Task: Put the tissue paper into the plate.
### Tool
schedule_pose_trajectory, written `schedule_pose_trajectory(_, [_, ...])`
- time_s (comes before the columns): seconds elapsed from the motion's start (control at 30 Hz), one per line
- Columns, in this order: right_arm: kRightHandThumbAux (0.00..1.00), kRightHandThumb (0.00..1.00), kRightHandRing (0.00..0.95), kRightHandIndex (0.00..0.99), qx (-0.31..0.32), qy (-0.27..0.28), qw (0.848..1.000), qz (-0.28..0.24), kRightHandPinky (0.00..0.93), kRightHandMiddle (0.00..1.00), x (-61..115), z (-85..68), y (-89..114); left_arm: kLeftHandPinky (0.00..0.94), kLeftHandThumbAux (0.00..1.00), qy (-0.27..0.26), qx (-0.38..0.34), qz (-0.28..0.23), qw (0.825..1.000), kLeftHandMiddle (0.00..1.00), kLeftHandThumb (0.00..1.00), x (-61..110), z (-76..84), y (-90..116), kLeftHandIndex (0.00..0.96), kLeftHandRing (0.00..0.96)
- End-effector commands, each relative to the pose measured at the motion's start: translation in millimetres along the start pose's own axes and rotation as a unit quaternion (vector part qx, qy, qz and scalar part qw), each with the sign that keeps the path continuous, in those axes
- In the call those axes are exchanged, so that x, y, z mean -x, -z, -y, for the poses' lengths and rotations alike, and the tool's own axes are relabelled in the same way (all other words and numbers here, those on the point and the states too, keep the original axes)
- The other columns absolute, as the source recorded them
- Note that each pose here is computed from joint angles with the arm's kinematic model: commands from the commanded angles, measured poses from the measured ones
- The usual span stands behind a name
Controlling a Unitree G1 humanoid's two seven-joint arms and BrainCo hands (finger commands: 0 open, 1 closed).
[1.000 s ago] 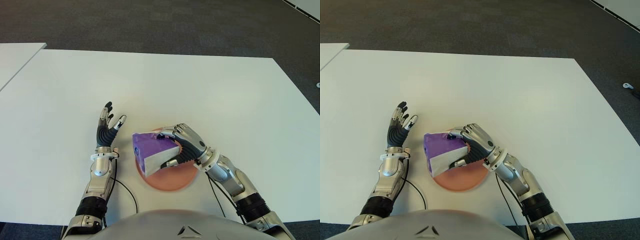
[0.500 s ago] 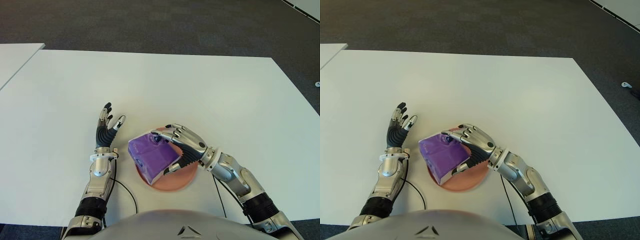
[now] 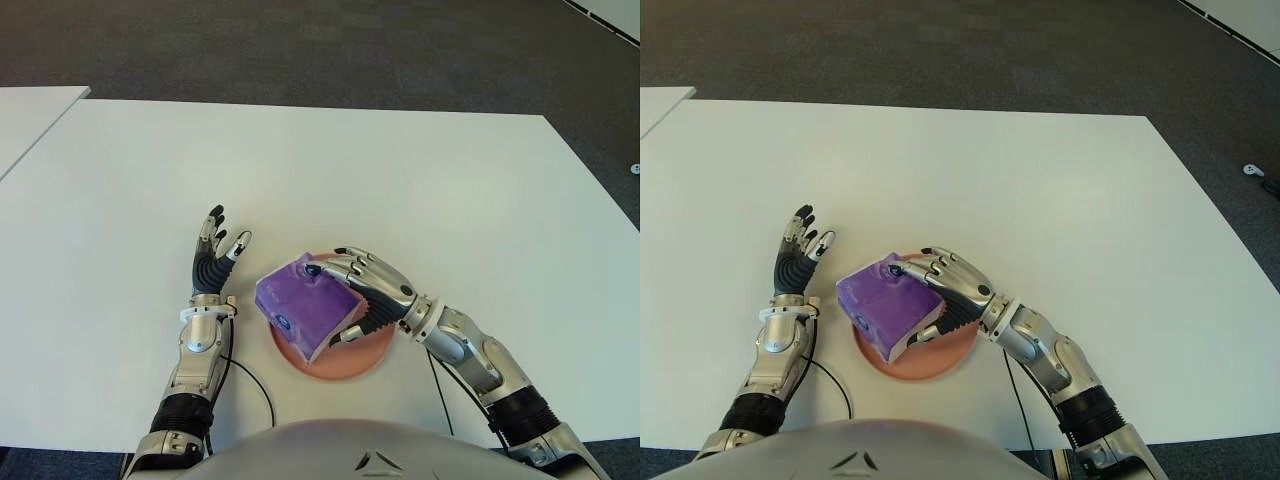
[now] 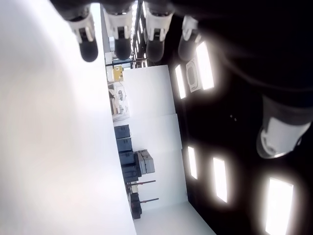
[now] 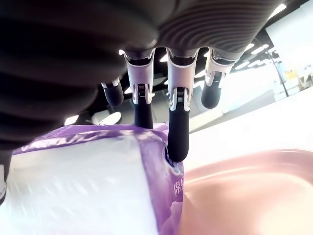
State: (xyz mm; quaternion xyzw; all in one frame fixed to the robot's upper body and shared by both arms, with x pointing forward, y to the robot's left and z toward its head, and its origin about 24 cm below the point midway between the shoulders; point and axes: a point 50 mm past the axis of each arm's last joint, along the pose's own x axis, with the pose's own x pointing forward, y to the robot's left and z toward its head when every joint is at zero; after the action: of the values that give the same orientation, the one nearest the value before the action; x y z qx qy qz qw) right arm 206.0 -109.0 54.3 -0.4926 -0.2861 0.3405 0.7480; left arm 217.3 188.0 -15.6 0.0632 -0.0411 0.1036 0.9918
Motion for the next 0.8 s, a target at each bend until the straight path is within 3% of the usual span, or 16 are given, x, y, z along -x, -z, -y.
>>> schedule_pose_trajectory(0.03, [0.476, 0.126, 0.000, 0.000, -0.002, -0.001, 1.000, -0.017, 0.000, 0.000, 4.5, -4.3, 3.1, 0.000, 0.486, 0.008, -0.011, -0.064, 0.998, 0.000, 0.000, 21.4, -4.9, 24.5, 0.000, 0.000])
schedule_pose_trajectory(0.4, [0.497, 0.139, 0.000, 0.000, -0.019, 0.035, 0.999, -0.027, 0.000, 0.000, 7.8, 2.0, 7.9, 0.000, 0.499, 0.008, -0.009, -0.063, 0.998, 0.000, 0.000, 20.7, -5.8, 25.0, 0.000, 0.000])
schedule_pose_trajectory(0.63, [0.450, 0.161, 0.000, 0.000, -0.066, 0.097, 0.991, -0.068, 0.037, 0.000, 6.9, 47.4, 33.4, 0.000, 0.501, 0.004, -0.011, -0.055, 0.998, 0.000, 0.000, 20.5, -5.3, 23.1, 0.000, 0.000])
schedule_pose_trajectory(0.7, [0.437, 0.167, 0.000, 0.000, -0.076, 0.106, 0.989, -0.075, 0.031, 0.000, 8.3, 54.0, 36.7, 0.000, 0.501, 0.004, -0.011, -0.054, 0.998, 0.000, 0.000, 20.4, -5.3, 22.8, 0.000, 0.000])
schedule_pose_trajectory(0.8, [0.420, 0.169, 0.000, 0.000, -0.102, 0.165, 0.975, -0.107, 0.011, 0.000, 13.0, 65.5, 45.8, 0.000, 0.500, 0.002, -0.014, -0.051, 0.999, 0.000, 0.000, 20.5, -4.8, 21.9, 0.000, 0.000])
